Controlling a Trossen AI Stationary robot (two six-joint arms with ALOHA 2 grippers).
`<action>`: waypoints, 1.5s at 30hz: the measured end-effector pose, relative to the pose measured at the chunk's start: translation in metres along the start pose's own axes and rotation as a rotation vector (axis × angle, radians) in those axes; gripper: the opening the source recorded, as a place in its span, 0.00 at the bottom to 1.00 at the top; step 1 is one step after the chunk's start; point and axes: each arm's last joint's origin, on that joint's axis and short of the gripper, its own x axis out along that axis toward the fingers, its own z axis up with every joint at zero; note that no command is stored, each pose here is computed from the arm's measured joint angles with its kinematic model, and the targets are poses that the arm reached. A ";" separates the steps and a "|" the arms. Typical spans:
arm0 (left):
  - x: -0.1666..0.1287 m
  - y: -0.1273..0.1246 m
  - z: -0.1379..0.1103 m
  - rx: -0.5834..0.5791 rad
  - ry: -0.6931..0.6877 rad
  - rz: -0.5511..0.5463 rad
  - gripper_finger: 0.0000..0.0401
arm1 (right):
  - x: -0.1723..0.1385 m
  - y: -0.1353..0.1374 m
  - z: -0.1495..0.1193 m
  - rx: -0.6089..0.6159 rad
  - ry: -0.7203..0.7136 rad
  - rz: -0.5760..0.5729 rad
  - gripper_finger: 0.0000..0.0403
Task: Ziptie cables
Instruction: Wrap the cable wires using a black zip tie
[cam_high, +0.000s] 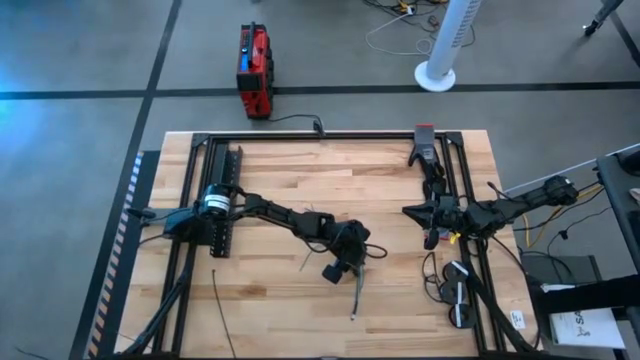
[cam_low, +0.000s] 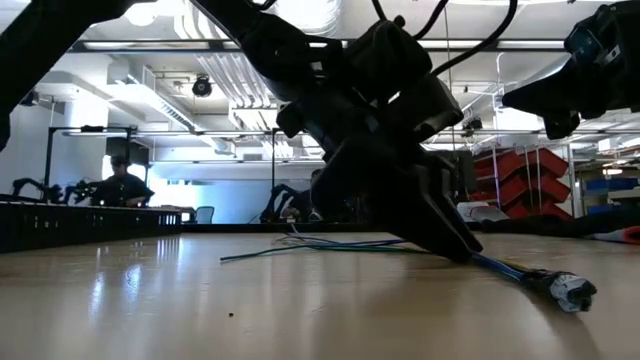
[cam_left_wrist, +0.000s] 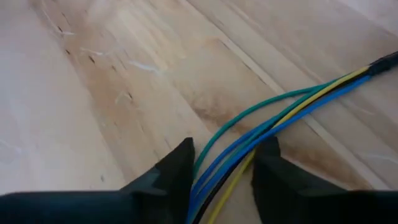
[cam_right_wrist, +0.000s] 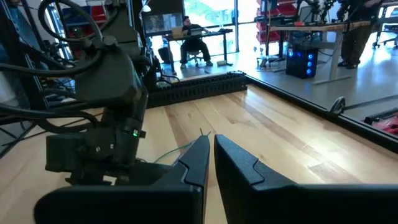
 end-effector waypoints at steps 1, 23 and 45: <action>0.000 0.000 0.000 0.008 0.002 0.001 0.23 | 0.000 0.000 0.000 0.002 -0.001 0.000 0.03; -0.061 -0.003 0.021 -0.040 0.076 0.090 0.00 | 0.004 0.015 0.011 0.057 -0.070 0.364 0.03; -0.109 -0.009 -0.102 -0.522 -0.097 0.559 0.00 | 0.055 0.017 -0.063 -0.120 0.346 -0.219 0.29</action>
